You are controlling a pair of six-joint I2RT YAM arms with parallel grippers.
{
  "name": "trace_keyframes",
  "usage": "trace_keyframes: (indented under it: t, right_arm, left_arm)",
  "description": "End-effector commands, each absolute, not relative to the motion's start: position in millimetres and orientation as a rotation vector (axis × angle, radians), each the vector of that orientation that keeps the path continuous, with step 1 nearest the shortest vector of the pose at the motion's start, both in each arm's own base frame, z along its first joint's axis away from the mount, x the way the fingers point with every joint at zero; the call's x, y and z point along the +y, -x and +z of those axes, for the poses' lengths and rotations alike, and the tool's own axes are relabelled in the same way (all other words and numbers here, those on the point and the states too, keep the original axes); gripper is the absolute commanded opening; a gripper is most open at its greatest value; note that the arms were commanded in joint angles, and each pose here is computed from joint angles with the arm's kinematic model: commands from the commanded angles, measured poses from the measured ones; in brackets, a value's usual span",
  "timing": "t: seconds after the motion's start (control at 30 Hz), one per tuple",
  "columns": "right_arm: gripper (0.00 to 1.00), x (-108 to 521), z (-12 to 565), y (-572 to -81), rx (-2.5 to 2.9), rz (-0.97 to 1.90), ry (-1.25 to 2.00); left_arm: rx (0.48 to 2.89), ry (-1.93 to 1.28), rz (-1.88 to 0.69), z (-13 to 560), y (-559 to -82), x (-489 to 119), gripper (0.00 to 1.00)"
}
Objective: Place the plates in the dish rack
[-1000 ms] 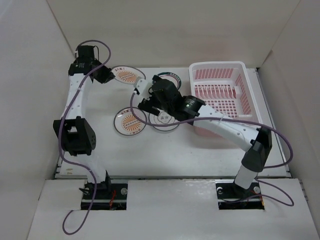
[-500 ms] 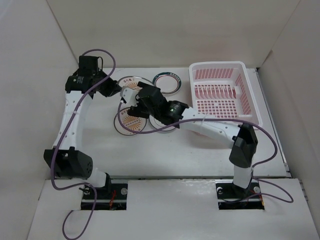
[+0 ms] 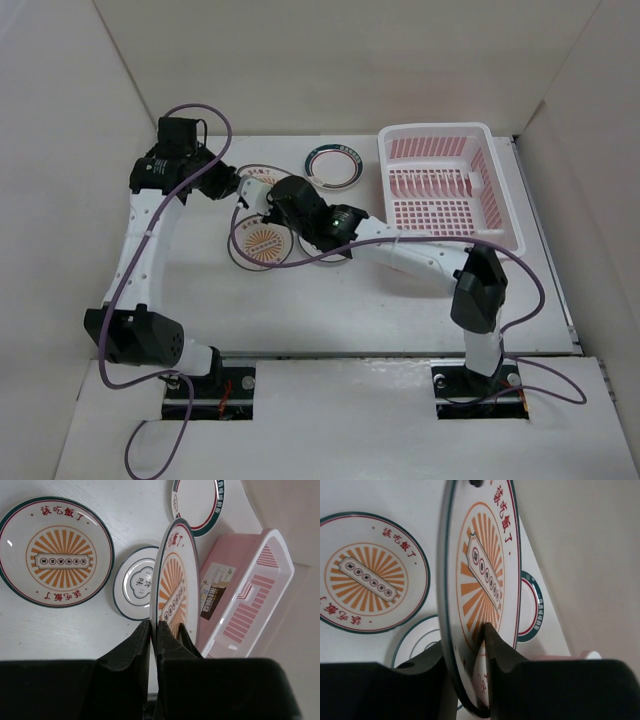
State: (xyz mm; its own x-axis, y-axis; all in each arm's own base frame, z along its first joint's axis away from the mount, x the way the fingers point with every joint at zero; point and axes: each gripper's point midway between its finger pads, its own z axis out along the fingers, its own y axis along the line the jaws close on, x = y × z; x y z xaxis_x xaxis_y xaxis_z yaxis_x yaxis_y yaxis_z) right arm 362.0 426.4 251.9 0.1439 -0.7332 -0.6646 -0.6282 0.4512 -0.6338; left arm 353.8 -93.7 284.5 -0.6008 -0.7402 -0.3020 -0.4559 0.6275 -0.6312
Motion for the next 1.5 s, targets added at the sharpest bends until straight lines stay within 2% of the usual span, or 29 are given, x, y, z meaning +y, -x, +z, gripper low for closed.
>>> trace_keyframes:
  t: [0.0, 0.07, 0.13, 0.27, 0.3, 0.37, 0.4, 0.43, 0.63, 0.83, 1.1, 1.2, 1.47]
  right_arm:
    - [0.25, 428, 296, -366, 1.493, -0.071, 1.107]
    - [0.18, 426, 297, -364, 1.492, -0.071, 1.106]
    - [0.02, 424, 303, -363, 1.492, -0.059, 1.09]
    - [0.0, 420, 306, -360, 1.5, -0.044, 1.071]
    - [0.0, 415, 315, -356, 1.496, -0.03, 1.05]
    - [0.0, 409, 322, -354, 1.499, -0.026, 1.025]
    - [0.0, 405, 318, -353, 1.508, -0.039, 1.027]
    - [0.0, 400, 327, -350, 1.505, -0.023, 1.004]
    - [0.0, 350, 361, -360, 1.547, -0.058, 0.766]
    - [0.0, 237, 413, -393, 1.597, 0.221, 0.444]
    - [0.0, 134, 364, -438, 1.773, 0.321, 0.338]
    - [0.0, 119, 341, -451, 1.834, 0.354, 0.265]
    - [0.0, 136, 285, -460, 1.95, 0.427, 0.256]
  left_arm:
    - [2.214, 0.89, -0.732, 314, -348, -95, 0.0]
    - [2.214, 0.89, -0.732, 314, -348, -95, 0.0]
    - [2.21, 0.881, -0.745, 316, -349, -97, 0.0]
    - [2.169, 0.854, -0.784, 325, -357, -98, 0.0]
    - [2.163, 0.829, -0.823, 330, -358, -103, 0.11]
    - [2.09, 0.759, -0.888, 347, -366, -109, 0.48]
    - [2.058, 0.733, -0.917, 353, -368, -109, 0.87]
    - [2.025, 0.68, -0.969, 364, -369, -115, 1.0]
    - [1.824, 0.583, -0.973, 407, -387, -106, 1.0]
    - [1.88, 0.549, -0.829, 374, -393, -93, 1.0]
    - [1.97, 0.538, -0.742, 328, -390, -87, 1.0]
    - [1.99, 0.552, -0.677, 319, -392, -79, 1.0]
    - [2.025, 0.539, -0.578, 306, -392, -68, 1.0]
